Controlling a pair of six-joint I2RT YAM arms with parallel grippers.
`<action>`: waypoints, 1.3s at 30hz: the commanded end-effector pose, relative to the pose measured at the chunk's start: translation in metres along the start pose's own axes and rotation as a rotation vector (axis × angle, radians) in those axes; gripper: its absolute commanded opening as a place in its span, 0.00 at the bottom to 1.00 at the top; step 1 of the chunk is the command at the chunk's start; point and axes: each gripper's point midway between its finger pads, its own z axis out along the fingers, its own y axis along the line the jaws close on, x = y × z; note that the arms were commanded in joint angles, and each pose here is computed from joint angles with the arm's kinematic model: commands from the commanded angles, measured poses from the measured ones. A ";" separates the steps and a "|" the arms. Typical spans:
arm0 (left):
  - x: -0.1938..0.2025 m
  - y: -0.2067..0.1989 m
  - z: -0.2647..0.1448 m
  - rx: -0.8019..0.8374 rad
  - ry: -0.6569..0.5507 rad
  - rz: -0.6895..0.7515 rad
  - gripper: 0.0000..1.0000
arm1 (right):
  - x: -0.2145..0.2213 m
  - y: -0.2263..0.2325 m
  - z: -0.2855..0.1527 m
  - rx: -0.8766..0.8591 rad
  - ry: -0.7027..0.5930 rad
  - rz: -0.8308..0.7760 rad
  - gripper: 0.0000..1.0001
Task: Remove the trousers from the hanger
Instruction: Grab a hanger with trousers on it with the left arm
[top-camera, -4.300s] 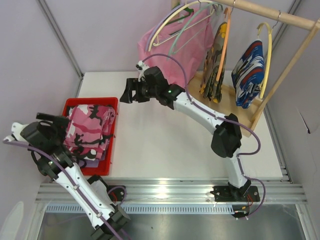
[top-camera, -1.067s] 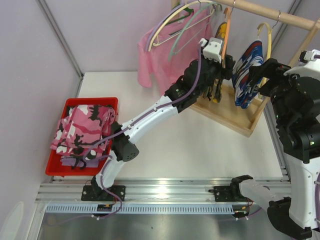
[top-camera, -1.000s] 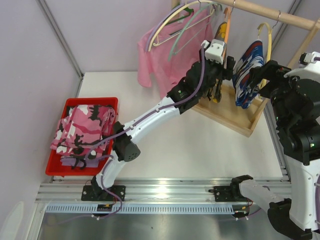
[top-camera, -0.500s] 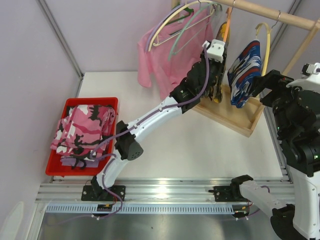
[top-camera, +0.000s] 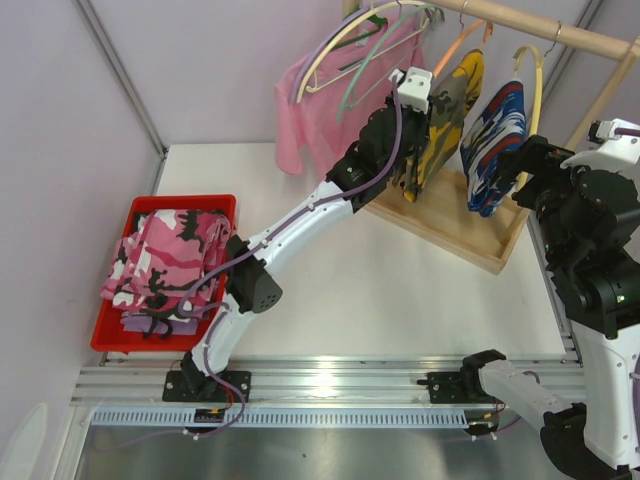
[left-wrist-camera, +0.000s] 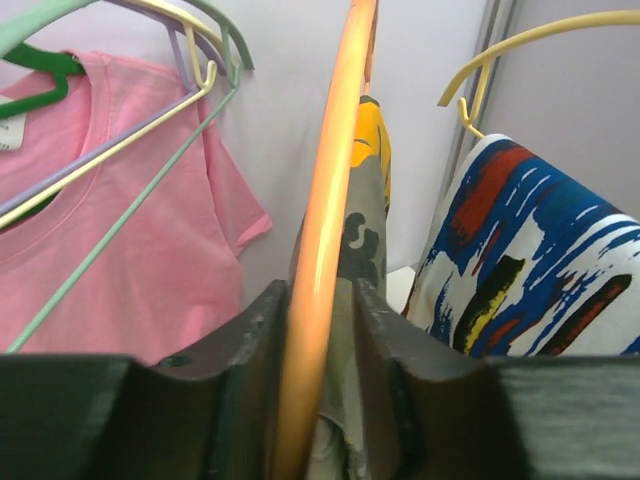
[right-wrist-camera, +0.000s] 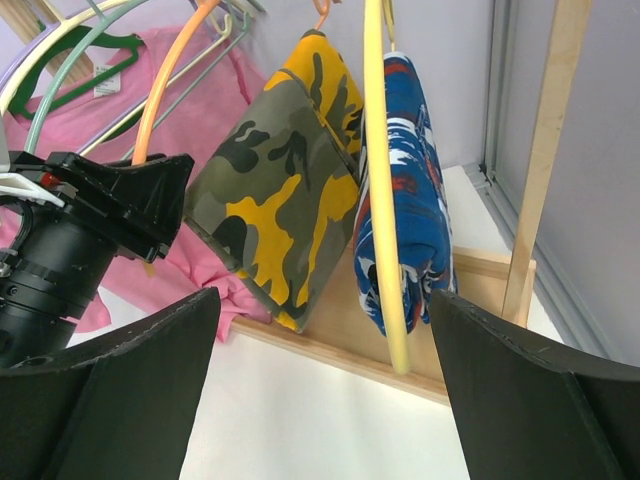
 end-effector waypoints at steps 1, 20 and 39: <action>-0.034 -0.005 -0.002 0.072 -0.076 -0.010 0.35 | -0.007 0.001 0.001 -0.004 -0.026 -0.008 0.93; -0.090 0.001 -0.010 0.173 -0.218 -0.106 0.00 | -0.002 0.001 0.007 0.004 -0.022 -0.018 0.93; -0.230 0.029 -0.063 0.174 -0.500 -0.141 0.00 | -0.007 0.018 0.023 -0.047 -0.031 0.036 0.93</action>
